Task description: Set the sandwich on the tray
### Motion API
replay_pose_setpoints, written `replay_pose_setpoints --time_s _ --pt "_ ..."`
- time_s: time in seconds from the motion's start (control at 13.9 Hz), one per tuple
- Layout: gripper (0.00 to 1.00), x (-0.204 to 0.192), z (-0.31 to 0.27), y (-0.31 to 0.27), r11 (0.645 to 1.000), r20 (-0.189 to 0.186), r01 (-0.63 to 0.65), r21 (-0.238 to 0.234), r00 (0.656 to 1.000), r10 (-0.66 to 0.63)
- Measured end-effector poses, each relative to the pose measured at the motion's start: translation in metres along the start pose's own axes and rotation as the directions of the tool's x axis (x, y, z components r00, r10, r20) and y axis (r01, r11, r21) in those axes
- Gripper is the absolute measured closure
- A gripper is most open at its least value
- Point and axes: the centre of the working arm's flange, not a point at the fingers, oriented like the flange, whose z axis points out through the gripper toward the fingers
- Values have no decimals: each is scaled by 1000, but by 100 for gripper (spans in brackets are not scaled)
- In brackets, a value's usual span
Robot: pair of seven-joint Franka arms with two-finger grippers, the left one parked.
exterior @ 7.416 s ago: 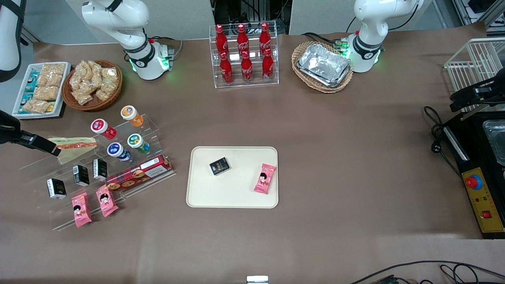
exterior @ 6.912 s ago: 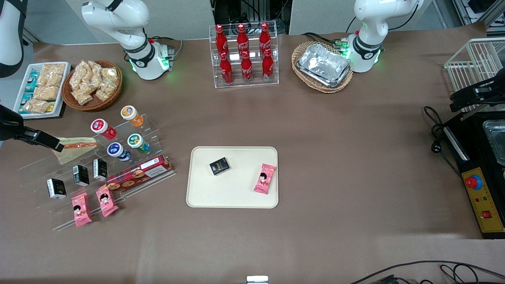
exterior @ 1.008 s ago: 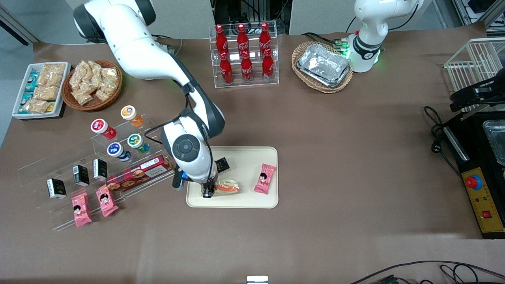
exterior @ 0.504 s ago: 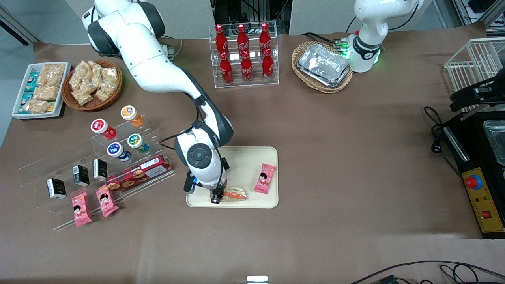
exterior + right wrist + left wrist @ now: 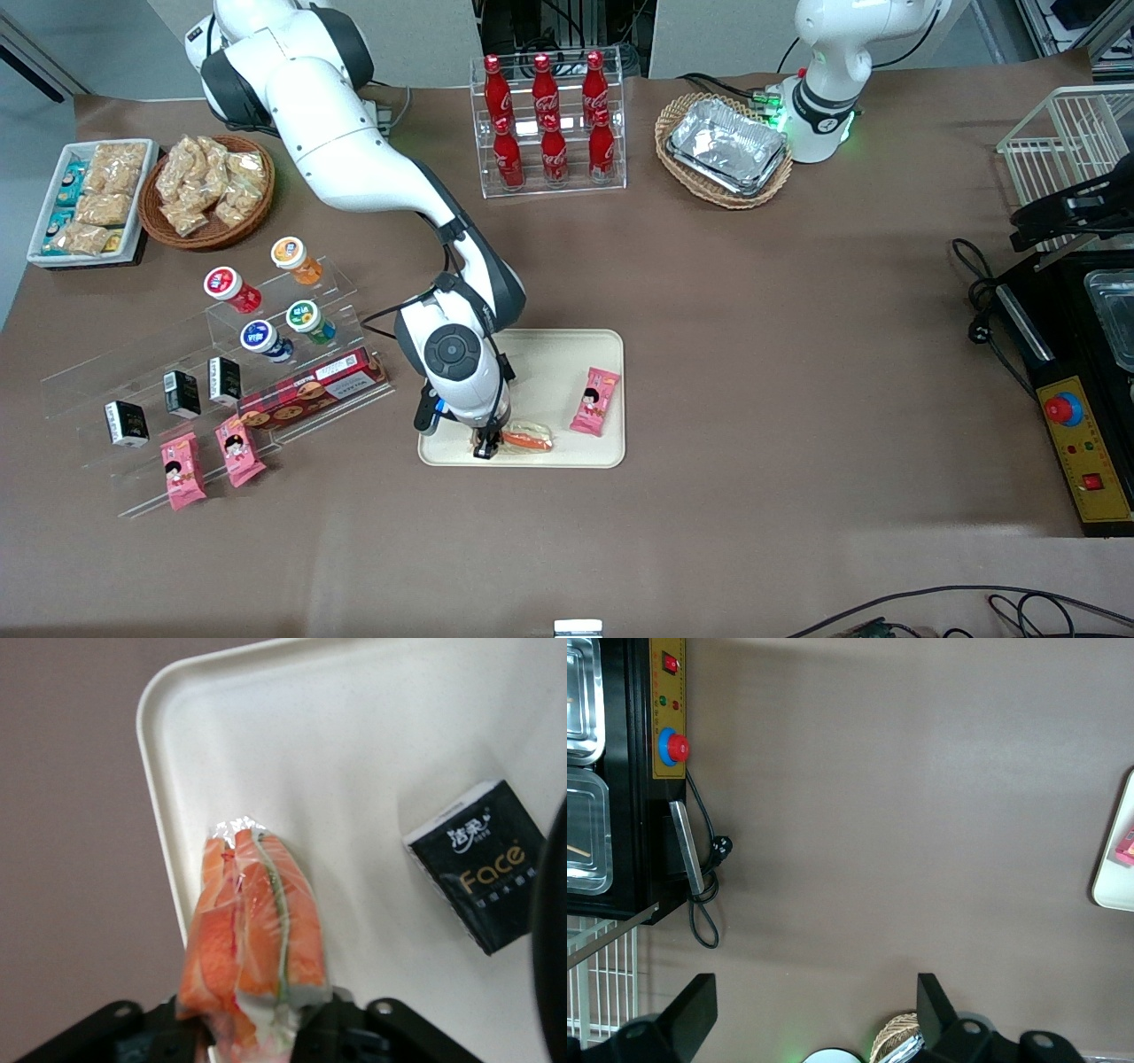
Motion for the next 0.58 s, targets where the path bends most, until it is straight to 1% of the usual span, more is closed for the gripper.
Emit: replay_pose_setpoints --time_s 0.22,0.29,0.43,0.5,0.58 --pt "33 -2 -16 -5 999 -2 51 4 999 -51" --pt "22 -3 -29 -6 997 -5 75 -2 997 -75" --pt "5 -1 -67 -10 993 -13 117 -22 993 -118" --pt "0 4 -93 -13 988 -17 150 -34 988 -150" --pt "0 13 -122 -16 981 -20 188 -55 982 -189"
